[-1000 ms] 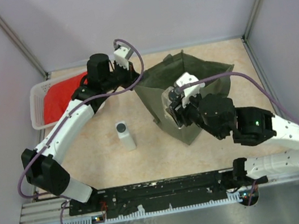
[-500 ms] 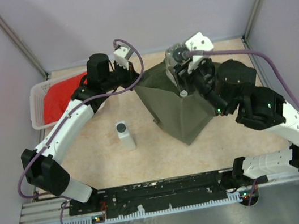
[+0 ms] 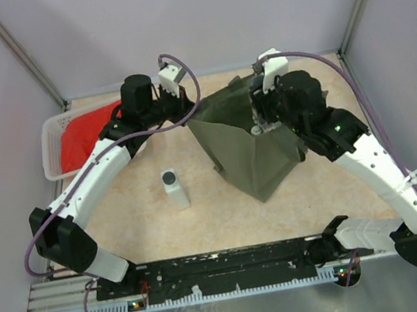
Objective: Place the personal care products into the canvas bag
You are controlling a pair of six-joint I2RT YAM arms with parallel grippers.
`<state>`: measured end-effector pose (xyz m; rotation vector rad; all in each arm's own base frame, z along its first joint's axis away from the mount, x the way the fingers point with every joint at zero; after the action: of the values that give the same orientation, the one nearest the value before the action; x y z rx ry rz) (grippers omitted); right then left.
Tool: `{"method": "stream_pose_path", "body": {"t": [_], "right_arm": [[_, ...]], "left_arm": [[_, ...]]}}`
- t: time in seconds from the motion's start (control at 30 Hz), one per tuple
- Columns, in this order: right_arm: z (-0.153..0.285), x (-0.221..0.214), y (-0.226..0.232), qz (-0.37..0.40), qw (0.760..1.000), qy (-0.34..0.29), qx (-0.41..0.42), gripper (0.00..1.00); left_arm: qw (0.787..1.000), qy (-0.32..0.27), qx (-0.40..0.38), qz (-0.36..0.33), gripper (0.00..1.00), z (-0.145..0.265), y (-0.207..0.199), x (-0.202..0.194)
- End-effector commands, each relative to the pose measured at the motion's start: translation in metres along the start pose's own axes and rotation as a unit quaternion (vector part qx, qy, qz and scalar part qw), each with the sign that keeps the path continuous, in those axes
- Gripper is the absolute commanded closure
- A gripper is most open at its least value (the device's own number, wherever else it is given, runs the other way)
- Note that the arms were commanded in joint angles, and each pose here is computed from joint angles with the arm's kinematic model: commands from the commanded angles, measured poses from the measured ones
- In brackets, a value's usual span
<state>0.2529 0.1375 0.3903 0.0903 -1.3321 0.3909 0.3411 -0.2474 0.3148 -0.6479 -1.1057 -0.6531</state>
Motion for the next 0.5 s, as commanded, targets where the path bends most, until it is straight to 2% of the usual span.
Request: {"method": "stream_pose_path", "body": {"t": [0.0, 0.2, 0.47], "right_arm": [[0.015, 0.025, 0.011, -0.065, 0.994, -0.070, 0.061, 1.00], [0.019, -0.017, 0.024, -0.081, 0.992, -0.013, 0.095, 1.00], [-0.004, -0.053, 0.031, -0.103, 0.981, 0.004, 0.167, 1.00]], "left_arm": [[1.000, -0.026, 0.004, -0.009, 1.00, 0.011, 0.001, 0.013], [1.000, -0.024, 0.003, -0.006, 1.00, 0.009, 0.001, 0.011], [1.000, -0.025, 0.001, -0.008, 1.00, 0.012, 0.000, 0.010]]}}
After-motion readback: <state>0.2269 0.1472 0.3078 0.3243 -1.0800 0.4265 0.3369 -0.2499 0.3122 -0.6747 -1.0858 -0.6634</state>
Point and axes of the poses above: each gripper's point midway between its finger pads, its own z axis back along the fingers, its own y axis along the line the jaws close on, x = y × z, the point moved 6 cm from there along z, back along the fingers, and after that the axes turned 1 degree about z, right-handed, at the moved point
